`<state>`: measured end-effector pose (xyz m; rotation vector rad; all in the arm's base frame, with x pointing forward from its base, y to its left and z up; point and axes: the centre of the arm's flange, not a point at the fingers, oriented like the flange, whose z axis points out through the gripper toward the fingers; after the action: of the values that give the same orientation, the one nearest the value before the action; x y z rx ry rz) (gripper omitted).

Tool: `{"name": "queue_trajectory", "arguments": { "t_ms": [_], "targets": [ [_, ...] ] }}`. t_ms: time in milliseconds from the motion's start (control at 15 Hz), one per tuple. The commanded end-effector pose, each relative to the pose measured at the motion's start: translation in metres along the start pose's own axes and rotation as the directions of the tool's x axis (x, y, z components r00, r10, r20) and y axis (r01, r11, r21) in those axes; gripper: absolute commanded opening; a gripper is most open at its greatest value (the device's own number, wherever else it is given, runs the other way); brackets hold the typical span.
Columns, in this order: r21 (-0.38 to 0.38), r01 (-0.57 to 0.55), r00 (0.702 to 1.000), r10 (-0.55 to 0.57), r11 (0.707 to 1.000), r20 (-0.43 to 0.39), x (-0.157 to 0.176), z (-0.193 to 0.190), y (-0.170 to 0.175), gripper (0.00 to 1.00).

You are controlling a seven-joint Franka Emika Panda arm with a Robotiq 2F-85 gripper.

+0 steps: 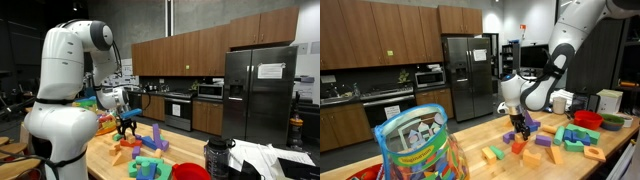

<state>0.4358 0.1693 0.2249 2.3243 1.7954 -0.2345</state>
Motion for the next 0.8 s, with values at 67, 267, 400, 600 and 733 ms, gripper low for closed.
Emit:
{"name": "queue_trajectory", "arguments": {
  "t_ms": [67,267,400,600,733],
  "targets": [
    [-0.020,-0.020,1.000,0.019,1.000,-0.023,0.000,-0.004,-0.004,0.98],
    [-0.077,-0.032,0.998,0.028,0.997,-0.057,0.005,-0.026,-0.009,1.00],
    [-0.123,-0.037,0.997,0.028,0.992,-0.076,0.011,-0.044,-0.014,1.00],
    [-0.165,-0.060,0.993,0.042,0.984,-0.111,0.014,-0.074,-0.019,1.00],
    [-0.169,-0.135,0.983,0.111,0.976,-0.144,0.008,-0.092,-0.020,1.00]
  ]
}}
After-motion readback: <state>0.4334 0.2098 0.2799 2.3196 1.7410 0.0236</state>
